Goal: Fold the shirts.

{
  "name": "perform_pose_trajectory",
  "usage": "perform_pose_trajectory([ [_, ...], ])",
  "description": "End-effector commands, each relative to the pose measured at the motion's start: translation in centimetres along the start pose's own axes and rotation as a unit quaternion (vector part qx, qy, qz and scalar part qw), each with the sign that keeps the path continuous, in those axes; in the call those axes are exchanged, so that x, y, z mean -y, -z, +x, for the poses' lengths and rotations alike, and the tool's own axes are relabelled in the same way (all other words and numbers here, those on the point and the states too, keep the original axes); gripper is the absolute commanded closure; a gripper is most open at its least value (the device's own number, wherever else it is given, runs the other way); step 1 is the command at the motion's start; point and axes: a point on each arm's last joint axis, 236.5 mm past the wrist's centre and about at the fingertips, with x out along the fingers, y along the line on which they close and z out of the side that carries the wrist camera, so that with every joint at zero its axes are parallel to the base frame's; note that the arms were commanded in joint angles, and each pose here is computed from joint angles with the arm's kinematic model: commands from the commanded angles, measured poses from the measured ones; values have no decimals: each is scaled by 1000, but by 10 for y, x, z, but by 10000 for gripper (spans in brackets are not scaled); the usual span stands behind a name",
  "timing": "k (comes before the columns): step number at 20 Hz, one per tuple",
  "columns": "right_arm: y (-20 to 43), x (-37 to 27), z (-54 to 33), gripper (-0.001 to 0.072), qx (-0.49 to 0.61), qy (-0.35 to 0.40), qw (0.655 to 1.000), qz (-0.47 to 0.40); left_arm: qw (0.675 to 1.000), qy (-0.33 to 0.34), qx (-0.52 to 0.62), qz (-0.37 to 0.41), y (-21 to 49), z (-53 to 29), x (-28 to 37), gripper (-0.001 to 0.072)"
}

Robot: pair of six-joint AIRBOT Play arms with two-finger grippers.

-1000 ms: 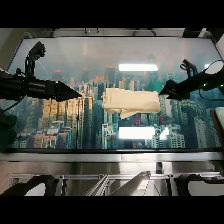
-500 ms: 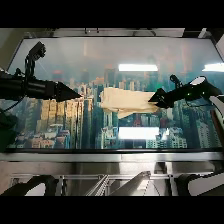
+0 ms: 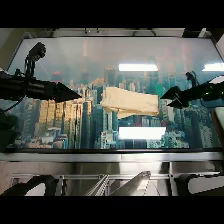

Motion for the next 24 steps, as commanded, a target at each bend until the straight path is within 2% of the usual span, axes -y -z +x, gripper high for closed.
perform_pose_trajectory([
  [1,-7,7,-8,19,15,-3,1000,5,1000,-1,2,0,-1,0,-1,684],
  [8,3,8,49,20,-29,2,1000,9,1000,-1,2,0,-1,0,0,685],
  [15,24,-47,99,21,-68,-67,995,-6,1000,0,1,0,0,0,0,684],
  [16,24,-61,103,84,-66,-87,994,-17,1000,0,1,0,0,0,0,684],
  [18,23,-94,96,549,-59,-154,986,-34,1000,0,0,0,0,0,0,684],
  [19,21,-113,87,647,-54,-197,978,-35,1000,0,0,0,0,0,0,684],
  [20,16,-132,72,690,-45,-241,969,-37,1000,0,1,0,0,0,0,684],
  [21,11,-147,55,691,-33,-269,962,-43,1000,0,0,0,0,0,0,684],
  [24,-20,-170,-17,692,41,-278,957,-75,1000,0,0,0,0,0,0,684],
])
